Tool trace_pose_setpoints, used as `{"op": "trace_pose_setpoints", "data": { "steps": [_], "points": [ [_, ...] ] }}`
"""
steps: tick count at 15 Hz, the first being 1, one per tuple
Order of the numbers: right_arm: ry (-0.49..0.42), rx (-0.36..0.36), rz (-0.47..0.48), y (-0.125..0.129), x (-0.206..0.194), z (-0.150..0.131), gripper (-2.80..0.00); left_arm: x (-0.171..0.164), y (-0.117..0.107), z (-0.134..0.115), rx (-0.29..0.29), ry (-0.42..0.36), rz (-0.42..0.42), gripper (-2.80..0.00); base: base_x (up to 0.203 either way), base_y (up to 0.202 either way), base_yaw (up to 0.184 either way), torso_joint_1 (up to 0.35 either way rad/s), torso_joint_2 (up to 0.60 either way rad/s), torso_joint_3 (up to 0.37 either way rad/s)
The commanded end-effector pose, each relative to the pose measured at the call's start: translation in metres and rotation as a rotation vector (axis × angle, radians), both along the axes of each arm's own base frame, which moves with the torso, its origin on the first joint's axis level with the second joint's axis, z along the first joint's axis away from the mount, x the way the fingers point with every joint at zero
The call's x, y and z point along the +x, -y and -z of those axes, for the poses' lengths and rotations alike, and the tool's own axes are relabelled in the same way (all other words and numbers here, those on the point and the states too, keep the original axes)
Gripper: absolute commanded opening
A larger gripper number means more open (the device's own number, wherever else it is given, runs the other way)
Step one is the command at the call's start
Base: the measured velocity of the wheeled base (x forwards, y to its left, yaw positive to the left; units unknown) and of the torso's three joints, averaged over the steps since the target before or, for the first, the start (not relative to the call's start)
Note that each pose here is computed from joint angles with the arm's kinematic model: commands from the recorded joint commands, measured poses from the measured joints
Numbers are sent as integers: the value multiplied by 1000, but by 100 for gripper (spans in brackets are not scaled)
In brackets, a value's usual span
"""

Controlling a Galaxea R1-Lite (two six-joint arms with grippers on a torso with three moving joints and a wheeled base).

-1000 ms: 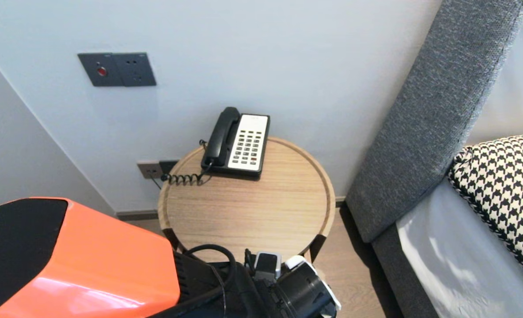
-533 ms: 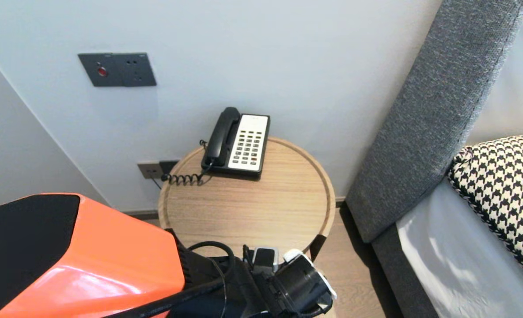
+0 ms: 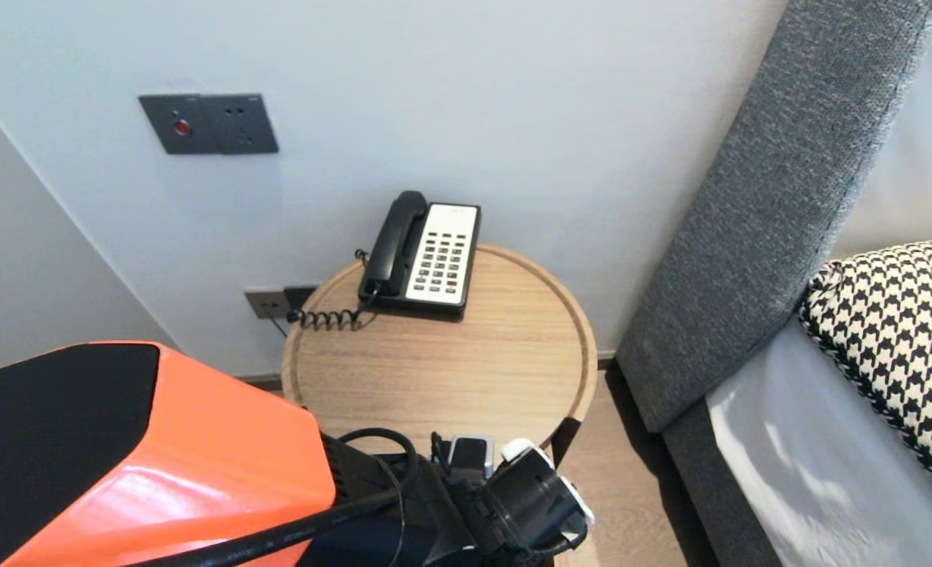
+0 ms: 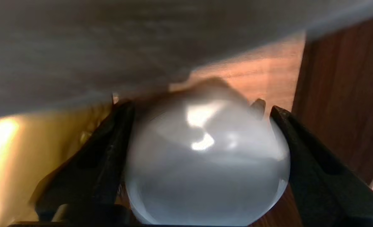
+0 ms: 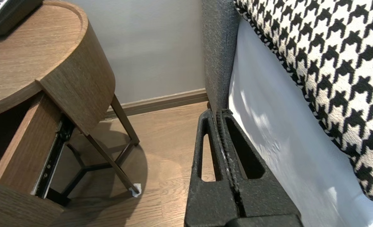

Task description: Put the remote controls on the table in the drawer one by one

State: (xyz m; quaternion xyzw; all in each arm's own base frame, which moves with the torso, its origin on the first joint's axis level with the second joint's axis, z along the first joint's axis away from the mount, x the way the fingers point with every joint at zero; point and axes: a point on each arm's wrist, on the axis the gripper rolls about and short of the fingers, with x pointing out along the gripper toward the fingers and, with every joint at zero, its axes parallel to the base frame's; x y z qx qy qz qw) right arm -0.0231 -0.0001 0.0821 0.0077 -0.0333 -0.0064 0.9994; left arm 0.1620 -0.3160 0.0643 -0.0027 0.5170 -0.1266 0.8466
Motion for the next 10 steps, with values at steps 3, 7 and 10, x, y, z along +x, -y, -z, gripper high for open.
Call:
{"op": "trace_pose_setpoints", "data": {
  "steps": [3, 7, 10],
  "points": [
    [-22, 0, 0, 0, 2, 7, -280, -2, -2, -2, 1, 5, -3, 0, 0, 0, 0, 0, 0, 0],
    [-21, 0, 0, 0, 2, 7, -280, -6, -4, -7, -7, 10, 4, 0, 0, 0, 0, 0, 0, 0],
    [-22, 0, 0, 0, 2, 7, -280, -11, -6, -21, -41, 28, 17, 0, 0, 0, 0, 0, 0, 0]
  ]
}}
